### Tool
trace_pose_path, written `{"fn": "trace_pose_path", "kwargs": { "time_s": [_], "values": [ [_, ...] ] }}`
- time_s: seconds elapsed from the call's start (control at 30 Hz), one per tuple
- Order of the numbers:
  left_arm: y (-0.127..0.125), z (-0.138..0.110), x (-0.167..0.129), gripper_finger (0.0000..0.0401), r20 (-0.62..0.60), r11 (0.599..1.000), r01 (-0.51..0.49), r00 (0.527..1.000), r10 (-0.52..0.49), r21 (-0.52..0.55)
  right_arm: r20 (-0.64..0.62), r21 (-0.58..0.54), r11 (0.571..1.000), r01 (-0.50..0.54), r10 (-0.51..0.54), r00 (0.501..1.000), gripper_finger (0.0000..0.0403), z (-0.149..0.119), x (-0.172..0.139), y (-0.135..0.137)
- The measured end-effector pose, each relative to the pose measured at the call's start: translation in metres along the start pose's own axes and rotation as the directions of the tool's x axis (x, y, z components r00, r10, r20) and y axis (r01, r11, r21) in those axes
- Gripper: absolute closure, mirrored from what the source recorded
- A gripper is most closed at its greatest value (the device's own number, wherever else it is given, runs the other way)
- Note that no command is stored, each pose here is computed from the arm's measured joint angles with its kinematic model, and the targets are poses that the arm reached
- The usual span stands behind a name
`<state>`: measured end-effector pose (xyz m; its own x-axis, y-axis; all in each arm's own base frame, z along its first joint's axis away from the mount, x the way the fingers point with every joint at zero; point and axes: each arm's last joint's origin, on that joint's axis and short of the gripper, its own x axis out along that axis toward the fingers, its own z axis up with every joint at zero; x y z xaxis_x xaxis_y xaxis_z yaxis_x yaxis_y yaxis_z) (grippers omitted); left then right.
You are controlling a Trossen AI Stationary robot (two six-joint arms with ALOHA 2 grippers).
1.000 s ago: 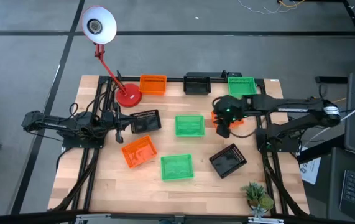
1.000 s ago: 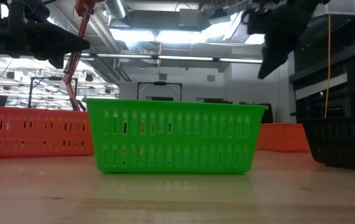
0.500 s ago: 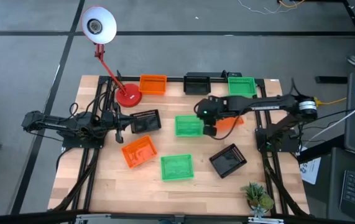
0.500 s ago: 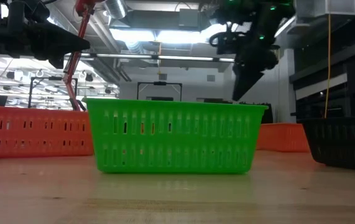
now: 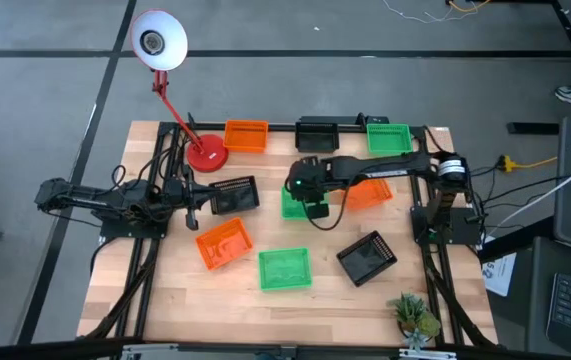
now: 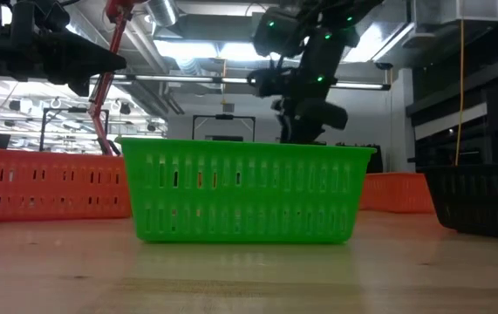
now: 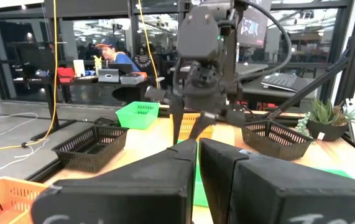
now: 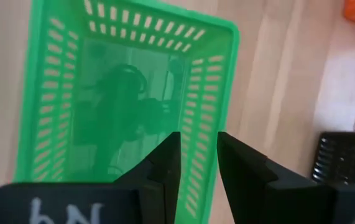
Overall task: Stack baskets by color
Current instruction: Stack the middle green bin on top of the top green bin
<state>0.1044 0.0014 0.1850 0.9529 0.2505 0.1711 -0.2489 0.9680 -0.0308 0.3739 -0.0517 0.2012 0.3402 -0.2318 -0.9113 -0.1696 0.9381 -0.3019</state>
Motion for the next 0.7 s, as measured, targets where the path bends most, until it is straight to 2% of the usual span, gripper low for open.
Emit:
{"fn": "trace_pose_path", "kwargs": {
  "time_s": [0.3, 0.7],
  "values": [
    [0.0, 0.0, 0.0, 0.039, -0.001, 1.0, 0.0, 1.0, 0.0, 0.001, -0.009, 0.034, 0.999, 0.008, -0.008, 1.0, 0.0297, 0.002, 0.012, -0.009],
    [0.0, 0.0, 0.0, 0.039, -0.004, 1.0, 0.0, 1.0, 0.0, 0.002, -0.042, 0.075, 0.997, 0.011, -0.008, 0.999, 0.0297, -0.014, 0.025, -0.021]
  ]
}}
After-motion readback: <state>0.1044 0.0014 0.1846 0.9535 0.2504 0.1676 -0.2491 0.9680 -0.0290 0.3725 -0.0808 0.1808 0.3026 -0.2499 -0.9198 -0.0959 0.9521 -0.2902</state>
